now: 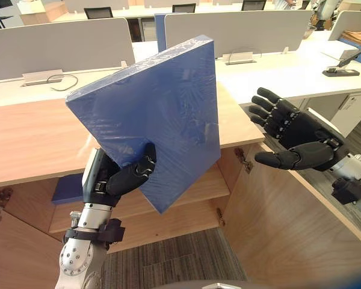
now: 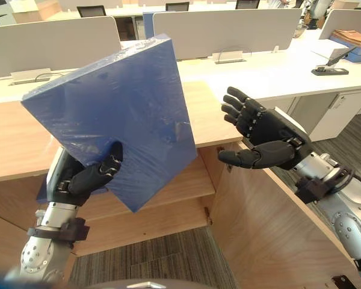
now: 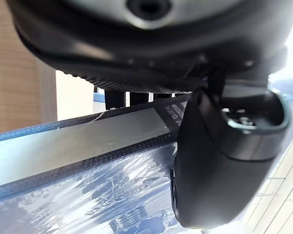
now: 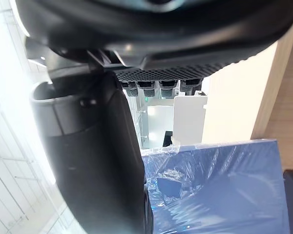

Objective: Walk over to the cabinet, pick up the folder, carry it to the office cabinet, place the folder inside the office cabinet, then close the office cabinet door

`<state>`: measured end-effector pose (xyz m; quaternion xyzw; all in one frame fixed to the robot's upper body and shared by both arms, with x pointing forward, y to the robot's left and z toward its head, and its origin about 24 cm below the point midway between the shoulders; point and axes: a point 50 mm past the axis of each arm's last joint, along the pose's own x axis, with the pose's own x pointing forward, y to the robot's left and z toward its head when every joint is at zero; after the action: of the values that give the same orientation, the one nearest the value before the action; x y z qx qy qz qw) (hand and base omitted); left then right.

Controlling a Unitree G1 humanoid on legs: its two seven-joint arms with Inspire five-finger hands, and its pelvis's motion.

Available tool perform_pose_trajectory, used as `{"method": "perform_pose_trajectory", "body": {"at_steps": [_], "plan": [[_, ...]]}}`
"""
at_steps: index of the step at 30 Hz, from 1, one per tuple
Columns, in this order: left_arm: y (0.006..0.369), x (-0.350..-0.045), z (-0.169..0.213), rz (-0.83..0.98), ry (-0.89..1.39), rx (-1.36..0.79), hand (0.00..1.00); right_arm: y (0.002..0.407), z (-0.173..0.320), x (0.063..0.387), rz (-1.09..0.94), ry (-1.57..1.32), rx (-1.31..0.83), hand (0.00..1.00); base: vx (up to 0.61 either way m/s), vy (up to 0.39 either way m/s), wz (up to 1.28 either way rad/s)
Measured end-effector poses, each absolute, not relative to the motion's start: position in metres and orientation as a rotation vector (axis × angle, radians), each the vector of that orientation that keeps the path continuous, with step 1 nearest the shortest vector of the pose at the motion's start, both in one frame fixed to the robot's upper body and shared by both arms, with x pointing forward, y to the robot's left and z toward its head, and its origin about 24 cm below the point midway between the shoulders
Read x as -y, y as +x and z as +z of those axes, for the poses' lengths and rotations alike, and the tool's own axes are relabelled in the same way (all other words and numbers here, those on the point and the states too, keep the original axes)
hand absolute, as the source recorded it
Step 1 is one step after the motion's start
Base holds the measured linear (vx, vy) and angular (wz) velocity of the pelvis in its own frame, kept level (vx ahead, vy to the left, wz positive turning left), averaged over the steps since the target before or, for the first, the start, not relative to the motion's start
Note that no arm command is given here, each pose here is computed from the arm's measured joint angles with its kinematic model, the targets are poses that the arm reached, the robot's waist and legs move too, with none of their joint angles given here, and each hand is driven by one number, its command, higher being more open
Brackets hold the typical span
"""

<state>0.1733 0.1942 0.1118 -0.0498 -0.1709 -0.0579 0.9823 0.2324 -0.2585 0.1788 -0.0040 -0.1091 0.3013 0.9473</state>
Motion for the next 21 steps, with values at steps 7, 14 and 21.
{"method": "perform_pose_trajectory", "body": {"at_steps": [7, 14, 21], "plan": [[0.183, -0.165, 0.116, -0.258, -0.213, 0.367, 0.0, 0.251, 0.19, 0.227, 0.693, -0.004, 0.288, 1.0, -0.04, 0.013, 0.03], [0.188, -0.147, 0.122, -0.346, -0.282, 0.384, 0.0, 0.265, 0.216, 0.206, 0.721, -0.012, 0.415, 1.0, -0.02, 0.006, -0.01], [0.192, -0.146, 0.128, -0.33, -0.316, 0.419, 0.0, 0.277, 0.239, 0.194, 0.728, -0.075, 0.488, 0.0, -0.04, 0.004, -0.02]]}}
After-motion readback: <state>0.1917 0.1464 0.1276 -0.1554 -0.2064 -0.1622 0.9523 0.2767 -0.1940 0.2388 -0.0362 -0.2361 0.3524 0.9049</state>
